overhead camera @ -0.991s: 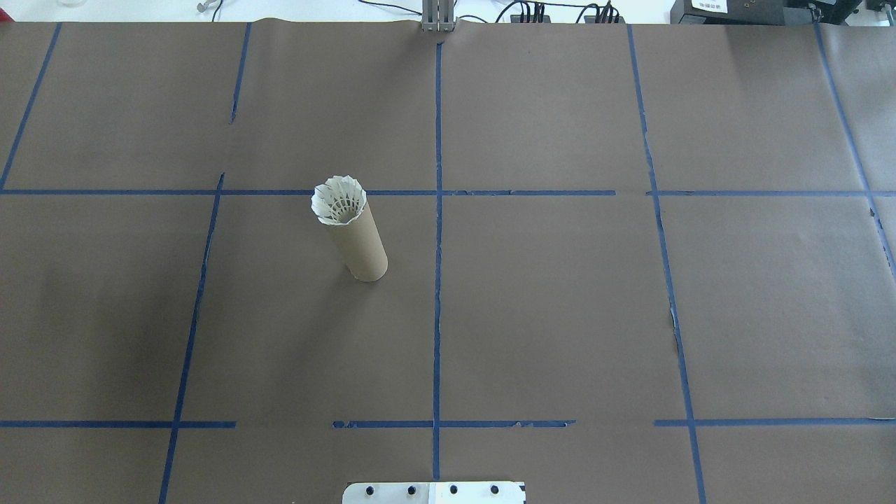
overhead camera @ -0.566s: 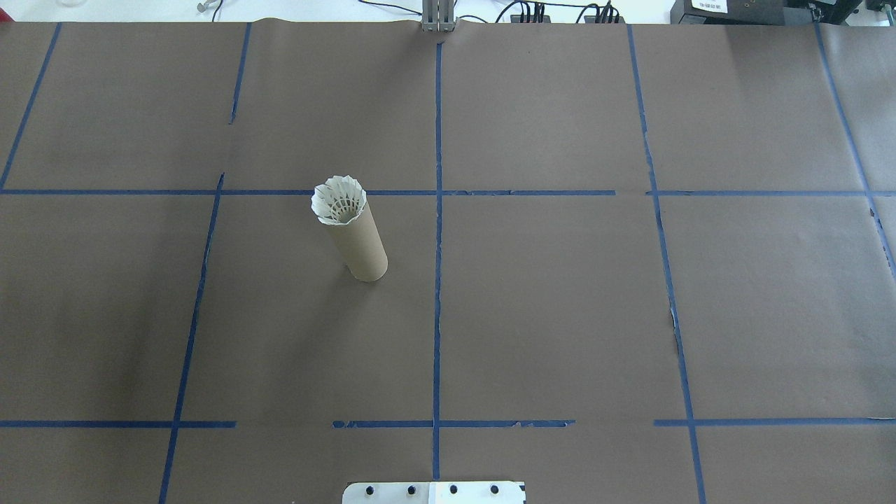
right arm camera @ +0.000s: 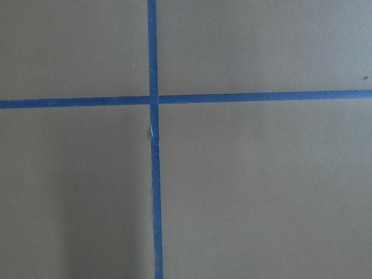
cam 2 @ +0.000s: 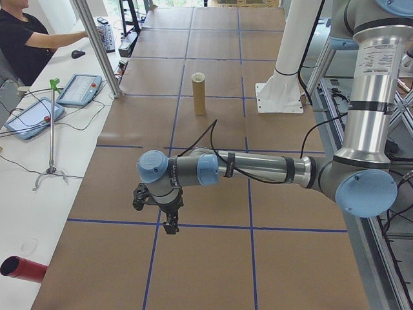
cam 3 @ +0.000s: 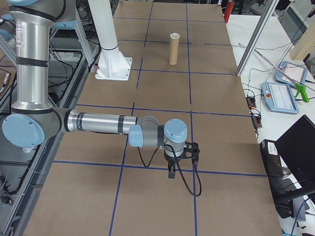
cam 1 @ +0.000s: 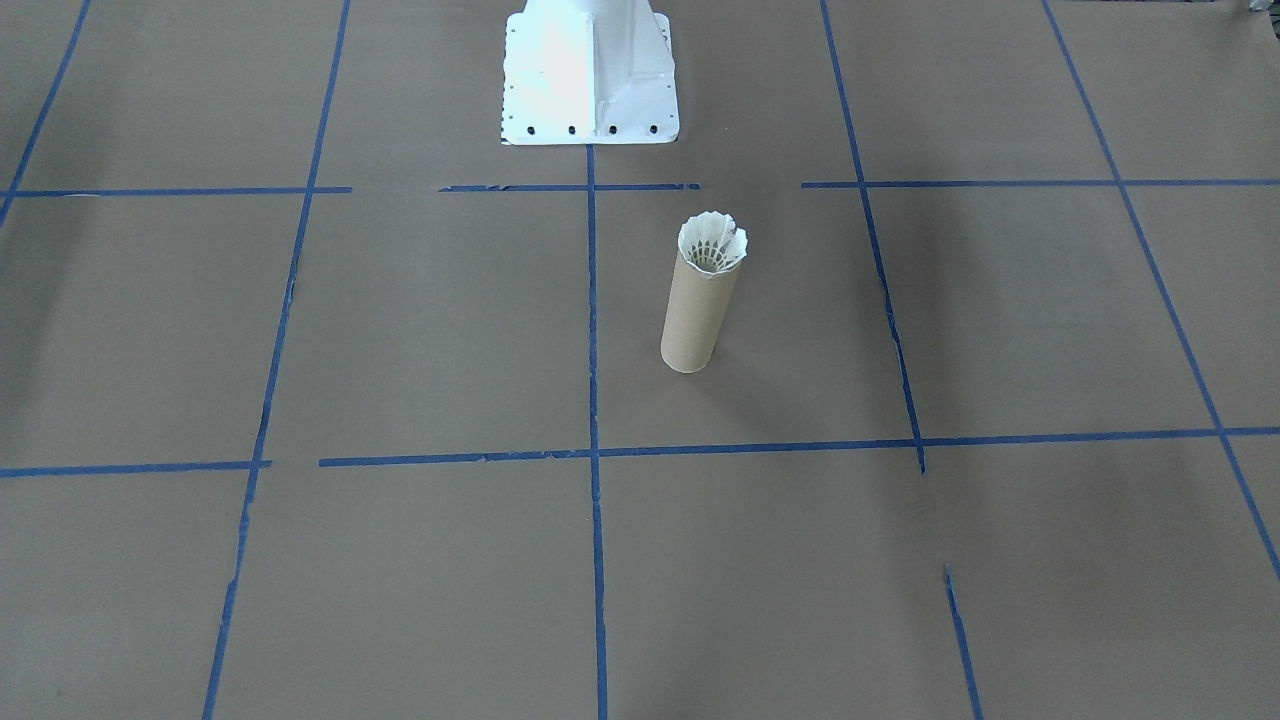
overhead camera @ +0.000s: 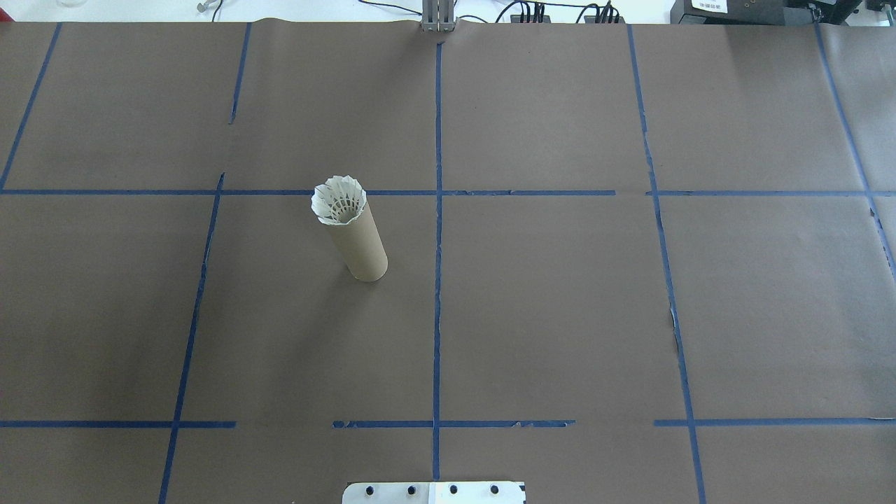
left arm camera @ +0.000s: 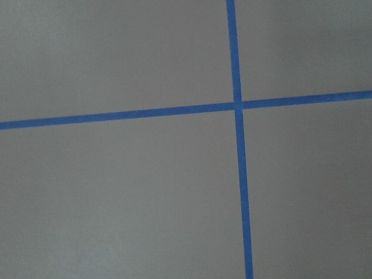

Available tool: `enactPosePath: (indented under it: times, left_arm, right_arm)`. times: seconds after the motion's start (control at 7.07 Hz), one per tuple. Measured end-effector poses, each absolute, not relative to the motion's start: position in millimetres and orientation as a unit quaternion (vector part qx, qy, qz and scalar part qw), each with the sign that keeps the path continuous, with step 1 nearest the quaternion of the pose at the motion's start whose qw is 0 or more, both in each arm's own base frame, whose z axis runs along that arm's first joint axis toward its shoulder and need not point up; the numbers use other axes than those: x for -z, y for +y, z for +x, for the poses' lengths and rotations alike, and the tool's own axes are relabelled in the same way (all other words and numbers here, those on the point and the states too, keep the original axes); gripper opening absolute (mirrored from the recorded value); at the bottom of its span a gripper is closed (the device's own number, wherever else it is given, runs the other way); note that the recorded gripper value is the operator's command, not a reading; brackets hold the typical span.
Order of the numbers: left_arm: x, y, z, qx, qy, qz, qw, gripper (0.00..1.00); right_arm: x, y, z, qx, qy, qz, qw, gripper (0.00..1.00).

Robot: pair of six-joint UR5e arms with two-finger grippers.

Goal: Collect badminton balls into bucket

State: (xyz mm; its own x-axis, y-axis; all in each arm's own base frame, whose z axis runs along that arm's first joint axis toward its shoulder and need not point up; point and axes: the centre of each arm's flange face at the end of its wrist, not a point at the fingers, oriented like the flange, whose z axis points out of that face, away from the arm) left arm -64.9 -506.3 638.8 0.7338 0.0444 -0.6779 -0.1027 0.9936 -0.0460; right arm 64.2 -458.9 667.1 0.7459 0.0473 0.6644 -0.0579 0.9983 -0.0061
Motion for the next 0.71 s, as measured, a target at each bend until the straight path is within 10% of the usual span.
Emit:
enactPosePath:
  times: [0.71]
  left_arm:
    - [-644.7, -501.4, -63.6, -0.039, 0.369, -0.044, 0.928, 1.0]
  right_arm:
    - [-667.1, -458.9, 64.2, -0.028, -0.355, 0.007, 0.934, 1.0]
